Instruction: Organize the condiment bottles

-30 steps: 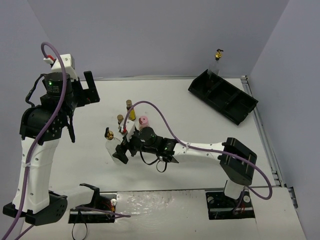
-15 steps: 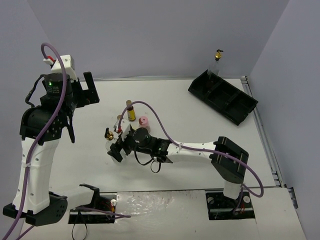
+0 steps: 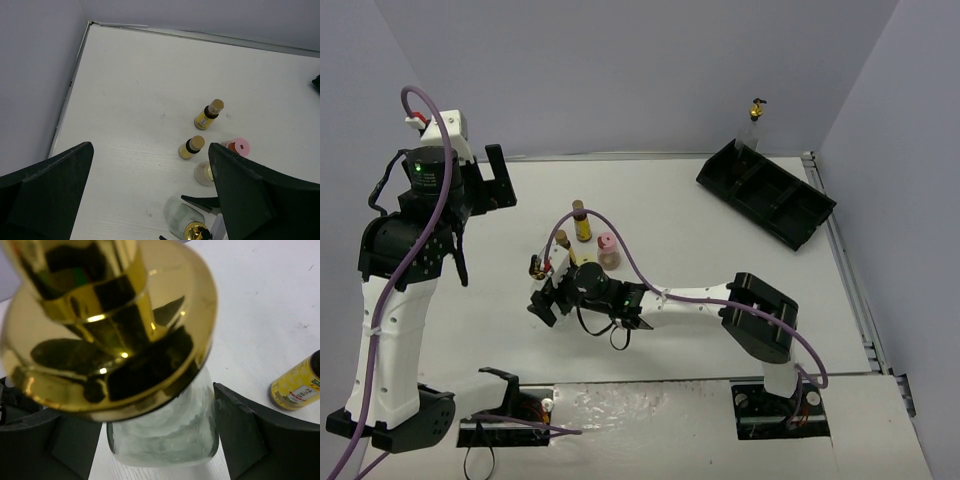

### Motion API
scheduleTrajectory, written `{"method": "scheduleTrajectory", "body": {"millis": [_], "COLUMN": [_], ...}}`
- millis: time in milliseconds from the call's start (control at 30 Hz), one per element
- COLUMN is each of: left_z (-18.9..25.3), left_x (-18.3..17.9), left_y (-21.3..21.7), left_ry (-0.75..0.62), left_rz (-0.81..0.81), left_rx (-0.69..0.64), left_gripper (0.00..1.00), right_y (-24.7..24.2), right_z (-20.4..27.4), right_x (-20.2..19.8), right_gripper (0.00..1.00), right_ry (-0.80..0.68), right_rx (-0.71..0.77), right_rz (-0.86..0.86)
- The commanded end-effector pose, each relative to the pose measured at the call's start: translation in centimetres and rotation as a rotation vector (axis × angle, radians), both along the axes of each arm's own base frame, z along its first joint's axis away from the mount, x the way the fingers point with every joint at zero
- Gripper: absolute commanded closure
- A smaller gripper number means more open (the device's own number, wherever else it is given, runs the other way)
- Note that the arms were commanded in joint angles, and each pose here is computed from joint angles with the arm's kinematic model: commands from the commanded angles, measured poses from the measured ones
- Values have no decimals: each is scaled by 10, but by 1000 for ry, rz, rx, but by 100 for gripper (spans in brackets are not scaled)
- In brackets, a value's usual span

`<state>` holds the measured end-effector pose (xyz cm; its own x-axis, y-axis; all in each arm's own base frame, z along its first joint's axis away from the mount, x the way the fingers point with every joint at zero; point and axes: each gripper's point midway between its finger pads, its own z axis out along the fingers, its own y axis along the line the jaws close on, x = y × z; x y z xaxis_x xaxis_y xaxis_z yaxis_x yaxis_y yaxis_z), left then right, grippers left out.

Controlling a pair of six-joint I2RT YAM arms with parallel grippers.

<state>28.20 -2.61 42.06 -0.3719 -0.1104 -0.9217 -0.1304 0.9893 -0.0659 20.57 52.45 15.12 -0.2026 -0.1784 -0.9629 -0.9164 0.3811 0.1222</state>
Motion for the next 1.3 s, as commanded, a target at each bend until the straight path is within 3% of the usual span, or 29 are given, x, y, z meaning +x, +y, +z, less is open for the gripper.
{"method": "scheduleTrajectory", "body": {"millis": [0, 167, 200, 267, 333, 500, 900, 1033, 1267], "left_z": [20, 20, 19, 18, 18, 19, 19, 16, 16], "left_x": [-2, -3, -3, -3, -4, -5, -7, -7, -8], "left_y": [4, 5, 5, 6, 6, 8, 10, 9, 7], "left_ry": [-73, -75, -74, -73, -73, -78, -92, -91, -99], "left_rz": [7, 8, 8, 11, 10, 22, 35, 34, 20], "left_rx": [-4, -3, -2, -1, 0, 4, -8, -14, -36], "left_gripper": [3, 3, 3, 3, 3, 3, 3, 3, 3], "right_y": [18, 17, 17, 17, 18, 16, -53, -104, -240], "right_z": [51, 44, 43, 43, 45, 57, 159, 200, 249], "right_x": [9, 10, 10, 10, 8, -3, -8, 23, 136], "right_gripper": [29, 57, 64, 88, 99, 100, 100, 100, 100], "right_ry": [-78, -69, -67, -65, -65, -77, -79, -49, -80], "right_rx": [140, 126, 122, 115, 115, 92, 75, 118, 224], "right_rz": [-23, -34, -34, -31, -27, -12, -140, -297, -741]}}
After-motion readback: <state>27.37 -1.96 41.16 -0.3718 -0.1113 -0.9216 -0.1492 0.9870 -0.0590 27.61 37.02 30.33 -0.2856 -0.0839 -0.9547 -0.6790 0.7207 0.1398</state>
